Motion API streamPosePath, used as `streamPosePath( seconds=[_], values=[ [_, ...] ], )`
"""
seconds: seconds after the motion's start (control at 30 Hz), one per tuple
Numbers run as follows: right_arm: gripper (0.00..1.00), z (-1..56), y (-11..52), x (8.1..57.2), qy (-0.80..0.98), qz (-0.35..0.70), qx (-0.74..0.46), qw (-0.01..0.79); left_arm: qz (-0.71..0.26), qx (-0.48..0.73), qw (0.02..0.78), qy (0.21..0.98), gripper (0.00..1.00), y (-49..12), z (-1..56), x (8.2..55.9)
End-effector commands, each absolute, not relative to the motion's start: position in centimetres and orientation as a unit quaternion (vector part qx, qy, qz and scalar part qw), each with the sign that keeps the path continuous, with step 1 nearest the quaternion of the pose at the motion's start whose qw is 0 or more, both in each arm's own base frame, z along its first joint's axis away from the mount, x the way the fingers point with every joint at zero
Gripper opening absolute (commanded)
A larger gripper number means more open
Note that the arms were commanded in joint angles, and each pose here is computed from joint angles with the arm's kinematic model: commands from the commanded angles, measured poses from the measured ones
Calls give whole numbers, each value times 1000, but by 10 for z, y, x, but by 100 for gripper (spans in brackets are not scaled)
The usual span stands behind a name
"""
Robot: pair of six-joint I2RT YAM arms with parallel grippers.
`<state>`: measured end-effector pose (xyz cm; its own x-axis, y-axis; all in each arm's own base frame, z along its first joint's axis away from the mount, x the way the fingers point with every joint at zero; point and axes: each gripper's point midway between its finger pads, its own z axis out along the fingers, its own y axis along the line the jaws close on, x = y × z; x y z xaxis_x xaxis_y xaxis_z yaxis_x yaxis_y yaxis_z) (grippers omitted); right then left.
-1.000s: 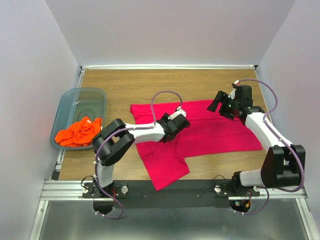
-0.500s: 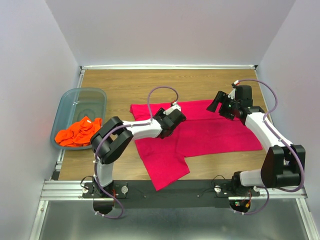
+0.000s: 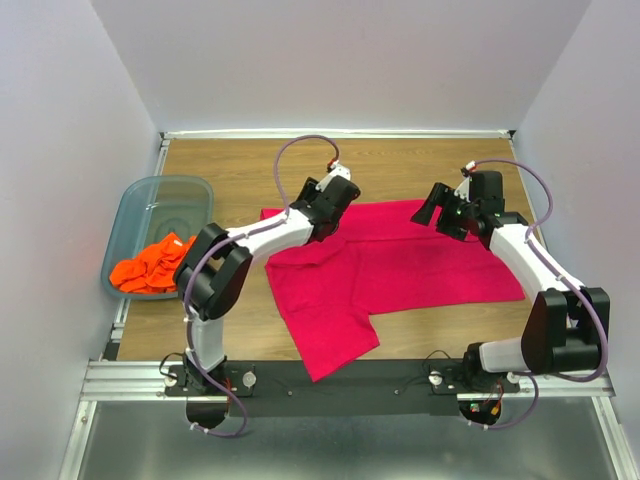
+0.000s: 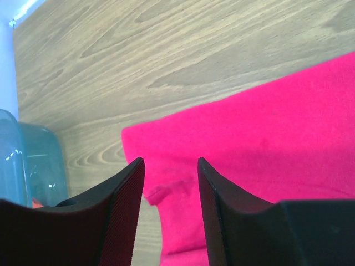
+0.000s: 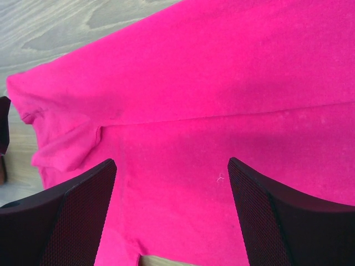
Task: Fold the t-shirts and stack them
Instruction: Fold the tshirt
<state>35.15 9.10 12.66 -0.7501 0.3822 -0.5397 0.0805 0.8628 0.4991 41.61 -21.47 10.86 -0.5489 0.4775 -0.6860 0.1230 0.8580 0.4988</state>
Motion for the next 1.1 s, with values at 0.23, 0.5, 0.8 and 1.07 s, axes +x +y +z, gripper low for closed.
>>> streamPosePath(
  seconds=[0.23, 0.5, 0.8, 1.07],
  values=[
    [89, 123, 99, 345, 909, 249, 116, 313, 85, 256, 427, 863, 52, -258, 90, 306],
    [89, 116, 103, 342, 912, 258, 116, 297, 128, 289, 404, 858, 29, -261, 60, 300],
    [89, 118, 103, 340, 911, 260, 115, 298, 117, 320, 391, 855, 35, -276, 50, 297],
    [89, 116, 104, 338, 912, 261, 115, 295, 126, 336, 382, 852, 35, -278, 40, 299]
  ],
)
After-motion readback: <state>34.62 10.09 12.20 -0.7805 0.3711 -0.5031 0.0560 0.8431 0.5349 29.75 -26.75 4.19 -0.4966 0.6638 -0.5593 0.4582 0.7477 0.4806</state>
